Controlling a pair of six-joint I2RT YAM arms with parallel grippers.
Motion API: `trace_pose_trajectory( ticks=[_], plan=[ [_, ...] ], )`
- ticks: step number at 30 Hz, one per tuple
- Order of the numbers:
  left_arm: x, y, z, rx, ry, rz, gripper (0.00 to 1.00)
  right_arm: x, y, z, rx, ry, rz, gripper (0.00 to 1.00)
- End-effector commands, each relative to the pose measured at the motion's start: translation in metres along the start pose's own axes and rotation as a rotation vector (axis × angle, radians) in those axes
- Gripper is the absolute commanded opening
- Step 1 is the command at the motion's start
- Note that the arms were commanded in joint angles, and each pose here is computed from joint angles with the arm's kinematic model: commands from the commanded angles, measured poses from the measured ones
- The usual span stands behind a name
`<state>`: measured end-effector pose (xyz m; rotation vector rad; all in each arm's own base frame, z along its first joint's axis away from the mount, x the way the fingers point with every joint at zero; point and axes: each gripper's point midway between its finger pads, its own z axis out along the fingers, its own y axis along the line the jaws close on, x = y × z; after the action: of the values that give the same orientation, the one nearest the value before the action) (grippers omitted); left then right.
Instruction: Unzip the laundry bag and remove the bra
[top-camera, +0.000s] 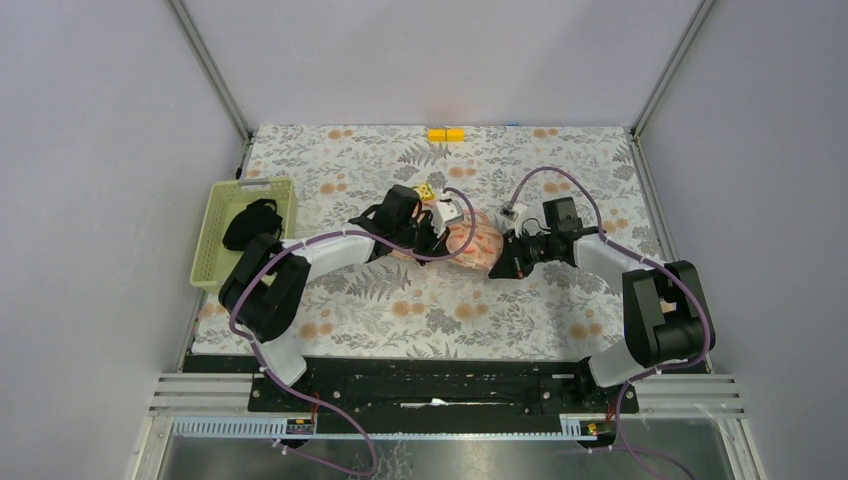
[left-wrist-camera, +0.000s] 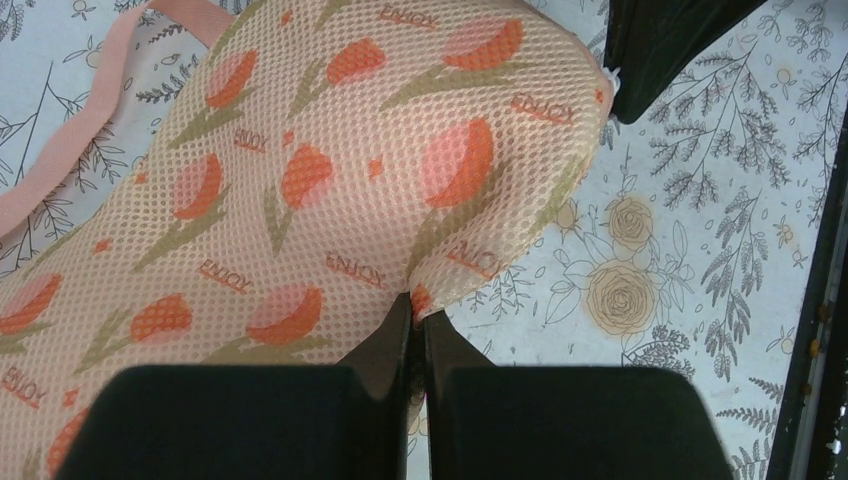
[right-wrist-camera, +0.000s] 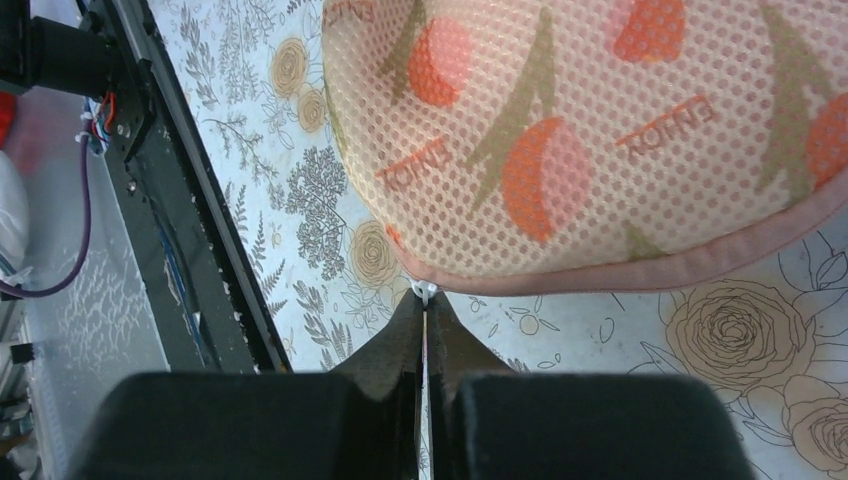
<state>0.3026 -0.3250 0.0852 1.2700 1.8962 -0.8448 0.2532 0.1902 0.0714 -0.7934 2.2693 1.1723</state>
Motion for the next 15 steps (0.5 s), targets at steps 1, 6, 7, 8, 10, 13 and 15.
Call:
trace_pose_trajectory(
  ticks=[1, 6, 7, 8, 10, 13, 15],
  plan=[
    [-0.007, 0.021, -0.019, -0.067, -0.023, 0.044, 0.0, 0.005, -0.004, -0.004, 0.008, 0.028, -0.014, 0.0],
    [-0.003, 0.029, -0.027, -0.083, -0.006, 0.092, 0.0, 0.005, -0.012, -0.009, 0.02, 0.026, 0.008, 0.0],
    [-0.003, 0.03, -0.028, -0.086, -0.005, 0.103, 0.0, 0.005, -0.015, -0.011, 0.024, 0.022, 0.016, 0.0],
    [-0.003, 0.03, -0.029, -0.088, -0.004, 0.114, 0.0, 0.004, -0.019, -0.013, 0.029, 0.019, 0.024, 0.0],
    [-0.002, 0.032, -0.029, -0.094, -0.001, 0.123, 0.0, 0.004, -0.025, -0.015, 0.037, 0.019, 0.043, 0.0],
    [-0.002, 0.035, -0.03, -0.106, 0.005, 0.147, 0.0, 0.008, -0.023, -0.015, 0.019, 0.021, 0.051, 0.0],
    [0.0, 0.04, -0.032, -0.124, 0.005, 0.156, 0.0, 0.008, -0.019, -0.013, 0.009, 0.003, 0.064, 0.0]
  ],
)
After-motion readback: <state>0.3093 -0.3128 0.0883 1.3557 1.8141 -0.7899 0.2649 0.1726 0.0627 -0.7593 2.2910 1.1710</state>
